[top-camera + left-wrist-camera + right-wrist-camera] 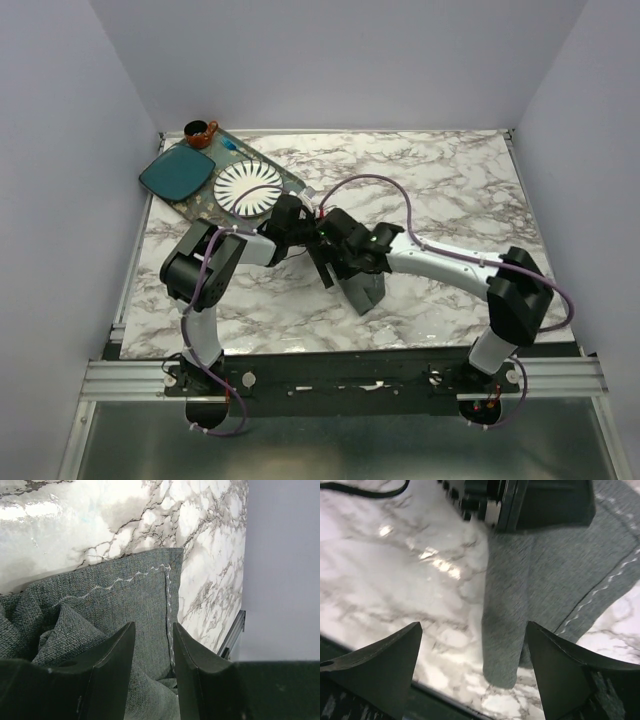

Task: Fold the napkin, place the utensils inside, and roll it up
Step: Roll the napkin with the utensil

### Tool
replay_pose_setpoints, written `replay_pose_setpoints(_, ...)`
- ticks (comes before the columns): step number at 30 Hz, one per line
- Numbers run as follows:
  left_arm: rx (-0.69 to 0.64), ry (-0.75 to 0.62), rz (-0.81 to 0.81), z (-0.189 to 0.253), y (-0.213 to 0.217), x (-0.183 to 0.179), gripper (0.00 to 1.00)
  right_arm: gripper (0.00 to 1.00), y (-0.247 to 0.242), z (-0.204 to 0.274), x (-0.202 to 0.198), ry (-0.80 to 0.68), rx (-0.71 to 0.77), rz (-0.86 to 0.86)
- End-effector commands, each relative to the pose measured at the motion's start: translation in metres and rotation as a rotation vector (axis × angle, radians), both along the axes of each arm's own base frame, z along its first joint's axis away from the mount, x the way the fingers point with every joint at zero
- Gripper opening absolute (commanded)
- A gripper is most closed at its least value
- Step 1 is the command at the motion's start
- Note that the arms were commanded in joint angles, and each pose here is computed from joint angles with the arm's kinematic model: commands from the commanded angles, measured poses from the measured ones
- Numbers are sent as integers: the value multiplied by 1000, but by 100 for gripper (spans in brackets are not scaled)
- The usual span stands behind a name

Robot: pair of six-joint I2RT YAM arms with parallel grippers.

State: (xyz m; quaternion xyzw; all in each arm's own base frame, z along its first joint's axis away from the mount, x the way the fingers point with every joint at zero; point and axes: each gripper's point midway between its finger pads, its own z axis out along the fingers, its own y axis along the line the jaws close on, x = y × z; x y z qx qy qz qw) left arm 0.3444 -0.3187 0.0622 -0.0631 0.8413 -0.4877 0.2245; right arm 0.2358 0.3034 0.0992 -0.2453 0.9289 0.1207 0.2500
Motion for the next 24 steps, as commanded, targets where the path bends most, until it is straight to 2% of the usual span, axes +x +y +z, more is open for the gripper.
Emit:
replay_pose_setpoints(1, 115, 148, 41, -58, 22, -18, 46, 89, -37, -25, 19, -121, -332, -122)
replay_pose_setpoints(4, 116, 152, 45, -57, 23, -17, 46, 84, -24, -36, 18, -139, -334, -101)
replay_pose_setpoints(7, 107, 158, 49, -56, 23, -15, 46, 83, -15, -52, 13, -120, -305, -78)
replay_pose_setpoints(16, 104, 155, 46, -49, 24, -14, 47, 73, -26, -85, 8, -78, -285, -112)
replay_pose_setpoints(19, 95, 148, 42, -44, 23, -13, 47, 61, -32, -94, 8, -44, -238, -122)
replay_pose_setpoints(20, 90, 146, 36, -42, 23, -13, 47, 53, -33, -94, 9, -37, -224, -122)
replay_pose_setpoints(24, 89, 121, 30, -31, 22, -9, 48, 42, -39, -91, 8, -6, -162, -127)
